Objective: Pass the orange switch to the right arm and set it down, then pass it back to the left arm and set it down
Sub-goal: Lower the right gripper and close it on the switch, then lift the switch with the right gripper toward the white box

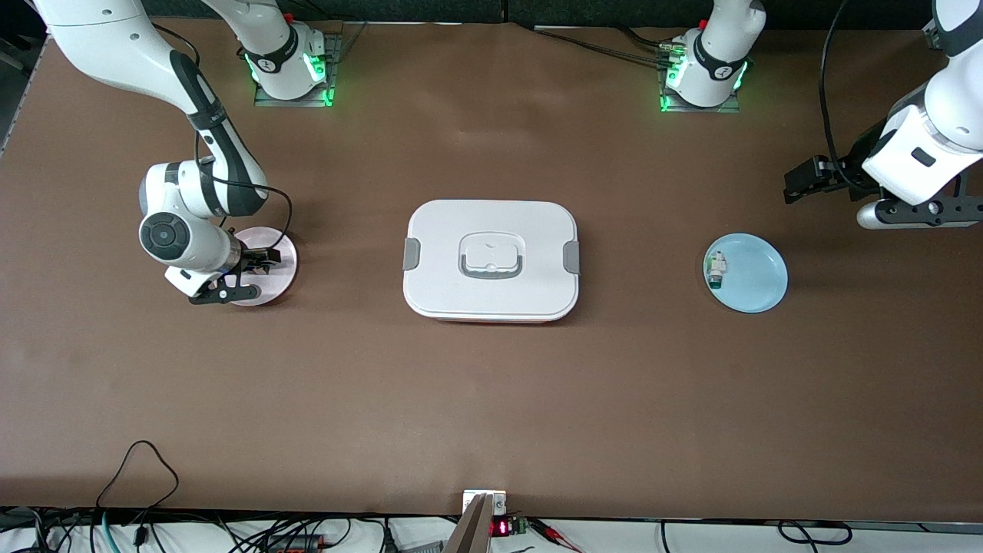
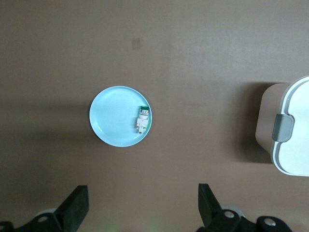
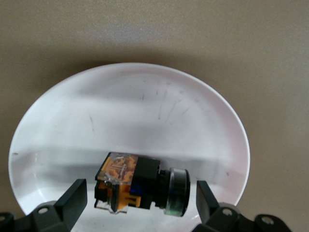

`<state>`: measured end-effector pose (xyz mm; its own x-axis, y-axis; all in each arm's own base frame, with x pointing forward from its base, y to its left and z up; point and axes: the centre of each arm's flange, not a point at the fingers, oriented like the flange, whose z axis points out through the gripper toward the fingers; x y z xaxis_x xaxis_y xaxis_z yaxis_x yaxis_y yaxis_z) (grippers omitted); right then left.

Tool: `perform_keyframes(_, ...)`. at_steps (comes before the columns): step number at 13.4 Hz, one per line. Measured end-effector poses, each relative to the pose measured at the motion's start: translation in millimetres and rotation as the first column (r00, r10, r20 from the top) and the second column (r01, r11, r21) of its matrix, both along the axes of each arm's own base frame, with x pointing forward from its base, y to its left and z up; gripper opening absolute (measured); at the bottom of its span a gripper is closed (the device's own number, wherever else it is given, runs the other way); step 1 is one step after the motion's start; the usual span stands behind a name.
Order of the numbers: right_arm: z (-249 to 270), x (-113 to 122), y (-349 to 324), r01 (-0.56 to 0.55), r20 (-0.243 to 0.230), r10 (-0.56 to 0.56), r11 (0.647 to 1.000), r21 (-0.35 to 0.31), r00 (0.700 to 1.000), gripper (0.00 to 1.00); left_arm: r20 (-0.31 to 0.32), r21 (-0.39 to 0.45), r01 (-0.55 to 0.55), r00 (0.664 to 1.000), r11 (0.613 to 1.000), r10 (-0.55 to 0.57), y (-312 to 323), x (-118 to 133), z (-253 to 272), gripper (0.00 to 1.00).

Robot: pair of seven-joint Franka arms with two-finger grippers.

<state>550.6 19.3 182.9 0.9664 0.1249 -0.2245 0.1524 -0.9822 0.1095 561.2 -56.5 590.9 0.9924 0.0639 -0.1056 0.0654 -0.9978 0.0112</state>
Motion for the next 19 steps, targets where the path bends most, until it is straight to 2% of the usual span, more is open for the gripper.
perform_keyframes(6,-8.9,-4.1,-5.4,0.008,-0.011,-0.008,1.000,0.001,1.000,0.99,0.000,0.000,0.000,1.000,1.000,0.000,0.0,0.0,0.0,1.00)
perform_keyframes(7,-9.1,-4.3,-5.4,0.007,-0.011,-0.007,1.000,0.000,1.000,0.96,0.000,0.000,0.000,1.000,1.000,0.000,0.0,0.0,0.0,1.00)
perform_keyframes(9,-9.0,-4.3,-4.9,0.006,-0.011,-0.006,1.000,0.000,1.000,0.73,0.000,0.000,0.000,1.000,1.000,0.000,0.0,0.0,0.0,1.00)
perform_keyframes(13,-3.3,-1.8,-2.5,0.001,-0.003,-0.001,1.000,0.000,1.000,0.73,0.000,0.000,0.000,1.000,1.000,0.000,0.0,0.0,0.0,1.00)
perform_keyframes(16,33.4,8.3,-1.4,0.011,-0.013,-0.011,1.000,-0.011,1.000,0.73,0.000,0.000,0.000,1.000,1.000,0.000,0.0,0.0,0.0,1.00)
perform_keyframes(19,125.4,27.8,37.7,0.022,-0.010,-0.022,0.999,0.039,1.000,0.73,0.000,0.000,0.000,1.000,1.000,0.000,0.1,0.0,0.0,1.00)
